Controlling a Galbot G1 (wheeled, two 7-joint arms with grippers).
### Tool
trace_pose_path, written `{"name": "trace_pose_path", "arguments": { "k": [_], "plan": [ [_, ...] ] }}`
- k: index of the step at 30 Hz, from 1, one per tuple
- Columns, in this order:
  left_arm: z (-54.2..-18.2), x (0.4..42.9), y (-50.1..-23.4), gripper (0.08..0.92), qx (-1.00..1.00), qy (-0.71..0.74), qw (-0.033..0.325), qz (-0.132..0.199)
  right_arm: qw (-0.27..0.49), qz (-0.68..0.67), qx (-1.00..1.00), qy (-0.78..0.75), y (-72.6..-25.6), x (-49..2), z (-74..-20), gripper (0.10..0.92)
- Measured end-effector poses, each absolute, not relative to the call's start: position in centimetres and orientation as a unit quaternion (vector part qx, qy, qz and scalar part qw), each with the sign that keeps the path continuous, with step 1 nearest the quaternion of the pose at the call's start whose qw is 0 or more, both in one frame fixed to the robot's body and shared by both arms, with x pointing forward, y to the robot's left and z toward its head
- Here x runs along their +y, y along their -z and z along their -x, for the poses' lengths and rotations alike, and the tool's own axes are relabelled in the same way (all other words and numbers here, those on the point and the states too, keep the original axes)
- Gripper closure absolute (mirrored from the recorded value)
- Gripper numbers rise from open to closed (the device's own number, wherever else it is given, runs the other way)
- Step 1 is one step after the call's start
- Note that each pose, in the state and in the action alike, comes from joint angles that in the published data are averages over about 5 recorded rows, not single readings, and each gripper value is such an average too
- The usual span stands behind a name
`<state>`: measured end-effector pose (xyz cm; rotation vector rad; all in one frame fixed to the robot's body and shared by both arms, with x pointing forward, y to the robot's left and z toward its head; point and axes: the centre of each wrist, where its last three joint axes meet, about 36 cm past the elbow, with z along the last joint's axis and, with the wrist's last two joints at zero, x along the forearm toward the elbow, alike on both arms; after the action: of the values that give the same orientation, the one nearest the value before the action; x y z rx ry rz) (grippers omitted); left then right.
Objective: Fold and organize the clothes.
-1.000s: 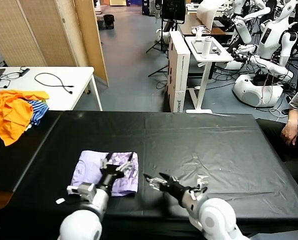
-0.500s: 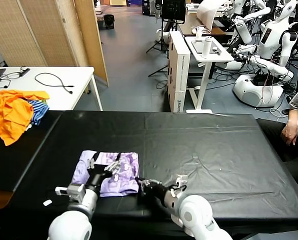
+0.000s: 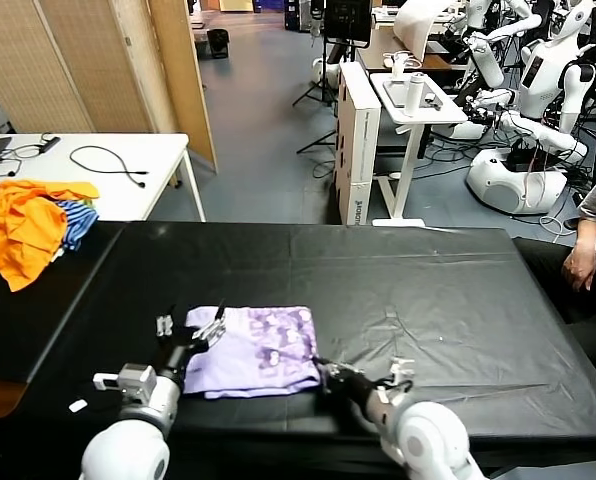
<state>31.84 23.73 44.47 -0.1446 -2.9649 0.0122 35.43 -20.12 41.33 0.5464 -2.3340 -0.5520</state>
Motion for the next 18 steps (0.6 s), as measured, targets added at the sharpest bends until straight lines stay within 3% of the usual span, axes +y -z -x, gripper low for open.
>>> {"name": "trace_pose_path", "arguments": {
  "k": [10,12,18],
  "plan": [
    [-32.3,23.9,-43.9,0.092,-0.995,-0.007,0.090,0.046,0.334,-0.126,-0.916,0.182,-42.5,-25.9,-33.2,0.880],
    [-32.2,23.9,-43.8,0.092,-0.995,-0.007,0.092,0.046,0.339,-0.116,-0.918,0.172,-42.8,-26.5,-32.7,0.844],
    [-32.4,23.9,-43.7,0.092,-0.995,-0.026,0.094,0.035,0.305,-0.103,-0.934,0.154,-44.4,-27.5,-31.2,0.511]
  ]
}}
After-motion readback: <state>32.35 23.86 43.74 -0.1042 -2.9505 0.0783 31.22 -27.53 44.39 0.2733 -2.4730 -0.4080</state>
